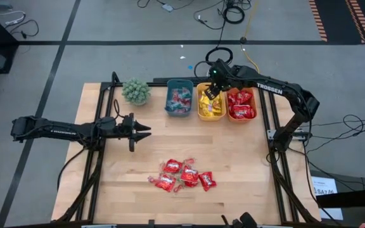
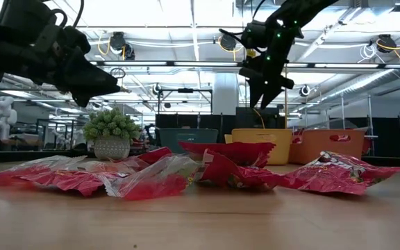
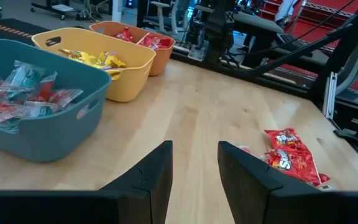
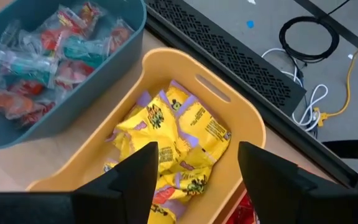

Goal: Sort candy
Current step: Put the orange gummy into the blue bin

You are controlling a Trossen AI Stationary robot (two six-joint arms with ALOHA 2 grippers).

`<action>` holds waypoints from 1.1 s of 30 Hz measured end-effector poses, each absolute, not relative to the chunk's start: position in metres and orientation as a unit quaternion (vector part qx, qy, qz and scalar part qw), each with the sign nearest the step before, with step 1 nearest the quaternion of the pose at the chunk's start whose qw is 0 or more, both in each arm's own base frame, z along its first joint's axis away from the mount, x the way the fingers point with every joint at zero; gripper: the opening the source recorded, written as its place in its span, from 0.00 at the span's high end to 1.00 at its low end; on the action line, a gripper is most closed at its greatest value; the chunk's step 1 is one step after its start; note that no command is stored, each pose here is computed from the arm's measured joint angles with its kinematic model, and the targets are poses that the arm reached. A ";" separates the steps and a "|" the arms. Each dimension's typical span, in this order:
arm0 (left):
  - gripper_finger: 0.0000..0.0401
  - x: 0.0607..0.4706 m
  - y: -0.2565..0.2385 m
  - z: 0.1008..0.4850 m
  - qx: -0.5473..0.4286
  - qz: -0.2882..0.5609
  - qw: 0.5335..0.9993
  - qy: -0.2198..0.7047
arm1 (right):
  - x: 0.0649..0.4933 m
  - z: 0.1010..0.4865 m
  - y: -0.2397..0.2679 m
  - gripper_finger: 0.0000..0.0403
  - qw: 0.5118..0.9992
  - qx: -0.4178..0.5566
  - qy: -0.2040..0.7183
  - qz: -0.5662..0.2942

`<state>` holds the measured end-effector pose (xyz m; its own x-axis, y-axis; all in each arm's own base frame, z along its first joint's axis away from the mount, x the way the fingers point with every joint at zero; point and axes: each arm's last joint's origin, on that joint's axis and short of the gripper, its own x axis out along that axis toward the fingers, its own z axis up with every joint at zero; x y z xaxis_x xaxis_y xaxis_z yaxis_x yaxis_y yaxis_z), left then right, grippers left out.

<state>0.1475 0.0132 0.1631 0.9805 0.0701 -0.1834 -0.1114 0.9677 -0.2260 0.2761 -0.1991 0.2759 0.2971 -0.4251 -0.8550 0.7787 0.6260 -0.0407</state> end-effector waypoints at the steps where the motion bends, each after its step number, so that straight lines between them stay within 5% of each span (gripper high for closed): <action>1: 0.66 0.148 0.013 0.163 -0.119 0.046 0.988 0.087 | 0.276 0.276 -0.199 0.47 0.782 0.196 0.449 -0.386; 33: 0.66 0.147 0.013 0.163 -0.119 0.048 0.988 0.089 | 0.278 0.277 -0.200 0.47 0.787 0.195 0.441 -0.385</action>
